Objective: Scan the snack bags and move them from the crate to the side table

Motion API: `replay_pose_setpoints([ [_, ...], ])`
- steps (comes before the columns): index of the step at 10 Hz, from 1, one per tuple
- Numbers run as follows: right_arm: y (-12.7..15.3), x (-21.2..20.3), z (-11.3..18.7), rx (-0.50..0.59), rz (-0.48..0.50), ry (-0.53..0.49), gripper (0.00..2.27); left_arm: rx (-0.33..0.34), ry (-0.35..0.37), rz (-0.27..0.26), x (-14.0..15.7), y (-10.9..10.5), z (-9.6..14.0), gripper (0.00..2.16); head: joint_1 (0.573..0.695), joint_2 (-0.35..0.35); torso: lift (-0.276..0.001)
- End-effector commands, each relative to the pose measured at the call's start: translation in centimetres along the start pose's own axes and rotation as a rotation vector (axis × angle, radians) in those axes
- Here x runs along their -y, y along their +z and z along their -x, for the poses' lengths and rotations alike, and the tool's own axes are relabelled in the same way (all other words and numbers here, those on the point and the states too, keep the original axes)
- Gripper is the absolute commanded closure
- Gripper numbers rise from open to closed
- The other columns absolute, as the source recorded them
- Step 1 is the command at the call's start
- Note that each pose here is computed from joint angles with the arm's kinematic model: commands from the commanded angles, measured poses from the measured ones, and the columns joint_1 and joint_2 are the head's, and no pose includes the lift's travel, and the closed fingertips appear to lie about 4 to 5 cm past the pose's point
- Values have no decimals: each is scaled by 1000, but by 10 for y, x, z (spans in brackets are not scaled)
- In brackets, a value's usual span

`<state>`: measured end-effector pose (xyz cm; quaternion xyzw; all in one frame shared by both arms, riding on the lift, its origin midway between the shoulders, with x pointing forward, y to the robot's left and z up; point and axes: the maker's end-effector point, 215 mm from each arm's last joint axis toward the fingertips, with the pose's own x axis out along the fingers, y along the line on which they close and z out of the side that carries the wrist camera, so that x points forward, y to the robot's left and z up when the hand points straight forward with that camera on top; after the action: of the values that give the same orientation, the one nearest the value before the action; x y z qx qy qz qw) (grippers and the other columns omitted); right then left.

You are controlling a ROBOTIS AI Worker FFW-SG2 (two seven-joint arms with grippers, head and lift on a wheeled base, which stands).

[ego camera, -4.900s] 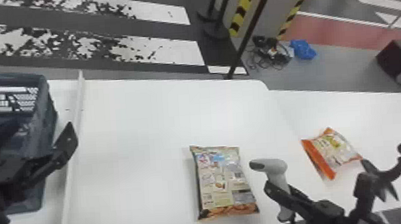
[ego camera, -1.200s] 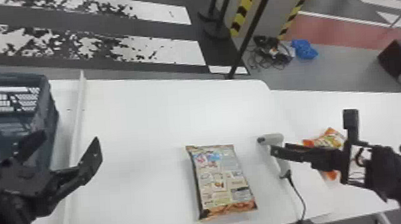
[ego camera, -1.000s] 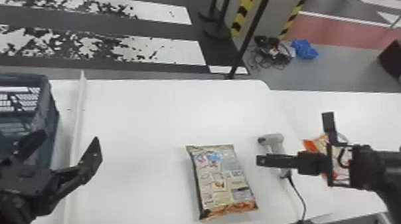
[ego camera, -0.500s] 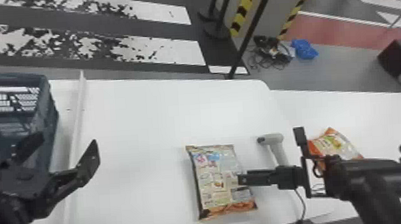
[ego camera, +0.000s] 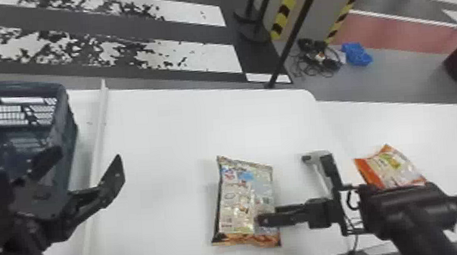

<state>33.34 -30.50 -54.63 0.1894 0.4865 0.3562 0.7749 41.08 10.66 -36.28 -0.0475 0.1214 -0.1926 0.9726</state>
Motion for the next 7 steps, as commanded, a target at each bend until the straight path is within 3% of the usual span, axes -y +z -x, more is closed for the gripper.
replay_pose_setpoints([
  [1,9,2,6,20,14,-11,2240,1,0,0,0,1,0,36,695,-301,-87],
  [4,41,-16,49,146,28,-4,2240,-11,4,1,-3,-6,0,36,695,-312,-87],
  [5,64,-21,74,224,3,8,2240,-8,7,0,-4,-5,-1,36,695,-316,-87],
  [7,139,12,149,436,-49,-76,2240,-9,1,-1,-1,-5,-1,36,695,-337,-87],
])
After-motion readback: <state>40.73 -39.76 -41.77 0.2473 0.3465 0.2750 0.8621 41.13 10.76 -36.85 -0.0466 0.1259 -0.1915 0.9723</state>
